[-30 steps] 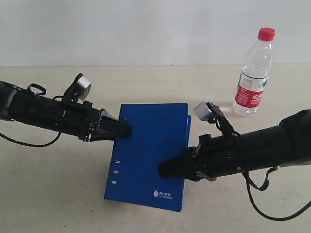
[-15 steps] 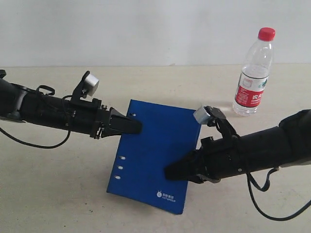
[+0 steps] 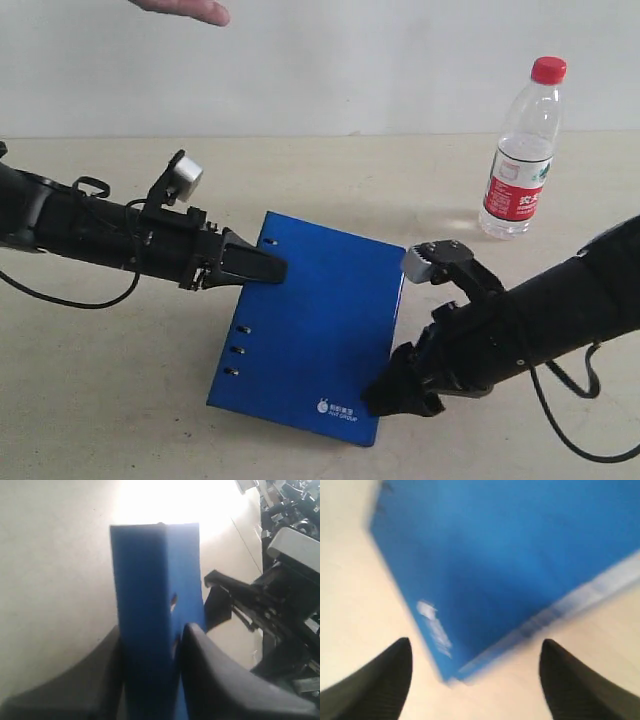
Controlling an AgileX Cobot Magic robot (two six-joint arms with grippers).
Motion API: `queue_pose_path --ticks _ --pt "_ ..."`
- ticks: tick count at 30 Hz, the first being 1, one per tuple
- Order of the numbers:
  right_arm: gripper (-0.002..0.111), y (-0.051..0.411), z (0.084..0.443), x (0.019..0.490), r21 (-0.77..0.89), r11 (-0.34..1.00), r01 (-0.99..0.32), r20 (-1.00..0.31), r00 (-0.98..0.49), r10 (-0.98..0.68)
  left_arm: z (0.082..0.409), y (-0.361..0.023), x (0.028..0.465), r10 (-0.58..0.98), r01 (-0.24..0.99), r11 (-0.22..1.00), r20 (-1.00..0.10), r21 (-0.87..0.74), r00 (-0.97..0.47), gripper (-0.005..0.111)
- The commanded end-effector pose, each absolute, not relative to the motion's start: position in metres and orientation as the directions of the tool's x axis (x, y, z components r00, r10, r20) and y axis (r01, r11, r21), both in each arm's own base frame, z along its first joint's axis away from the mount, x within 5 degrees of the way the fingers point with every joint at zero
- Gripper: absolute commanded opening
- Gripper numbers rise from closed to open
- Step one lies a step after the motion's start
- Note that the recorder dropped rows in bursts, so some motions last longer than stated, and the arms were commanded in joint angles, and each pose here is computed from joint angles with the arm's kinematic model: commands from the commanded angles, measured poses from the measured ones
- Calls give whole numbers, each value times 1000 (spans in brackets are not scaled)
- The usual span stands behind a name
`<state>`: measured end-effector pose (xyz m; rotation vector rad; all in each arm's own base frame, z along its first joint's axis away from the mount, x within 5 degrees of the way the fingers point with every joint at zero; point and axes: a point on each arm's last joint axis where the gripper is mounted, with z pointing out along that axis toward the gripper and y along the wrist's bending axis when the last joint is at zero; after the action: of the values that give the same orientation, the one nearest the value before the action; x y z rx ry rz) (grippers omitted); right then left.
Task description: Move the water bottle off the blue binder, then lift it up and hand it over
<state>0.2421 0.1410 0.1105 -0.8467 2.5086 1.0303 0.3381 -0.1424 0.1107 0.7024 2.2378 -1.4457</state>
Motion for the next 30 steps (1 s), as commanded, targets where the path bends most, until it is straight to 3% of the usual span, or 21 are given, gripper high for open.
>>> queue_pose_path --ticks 1,3,5,9,16,22,25,28,30 --pt "66 123 117 244 395 738 -547 -381 -828 -411 139 -134 329 253 680 425 -644 -597 -722 4" --pt "65 123 124 242 404 736 -542 -385 -831 -401 155 -131 326 244 693 477 -676 -541 -696 4" --pt "54 125 131 240 419 718 -555 -399 -823 -404 169 -127 321 237 699 516 -702 -495 -672 4" --pt "0 126 145 237 424 696 -580 -430 -805 -408 197 -121 304 227 718 550 -752 -426 -619 4" --pt "0 125 176 231 426 690 -585 -499 -788 -361 225 -106 257 183 690 634 -798 -351 -574 4" --pt "0 109 226 207 319 750 -579 -681 -691 -243 246 -83 205 101 596 766 -869 -242 -484 4" --pt "0 95 242 183 259 792 -553 -767 -616 -179 268 -74 179 36 570 802 -938 -178 -344 4" --pt "0 83 246 158 210 814 -541 -824 -546 -151 301 -75 152 45 660 749 -990 -57 -137 4" --pt "0 76 247 145 178 831 -527 -854 -502 -135 320 -74 137 -12 679 732 -997 -60 -76 4"
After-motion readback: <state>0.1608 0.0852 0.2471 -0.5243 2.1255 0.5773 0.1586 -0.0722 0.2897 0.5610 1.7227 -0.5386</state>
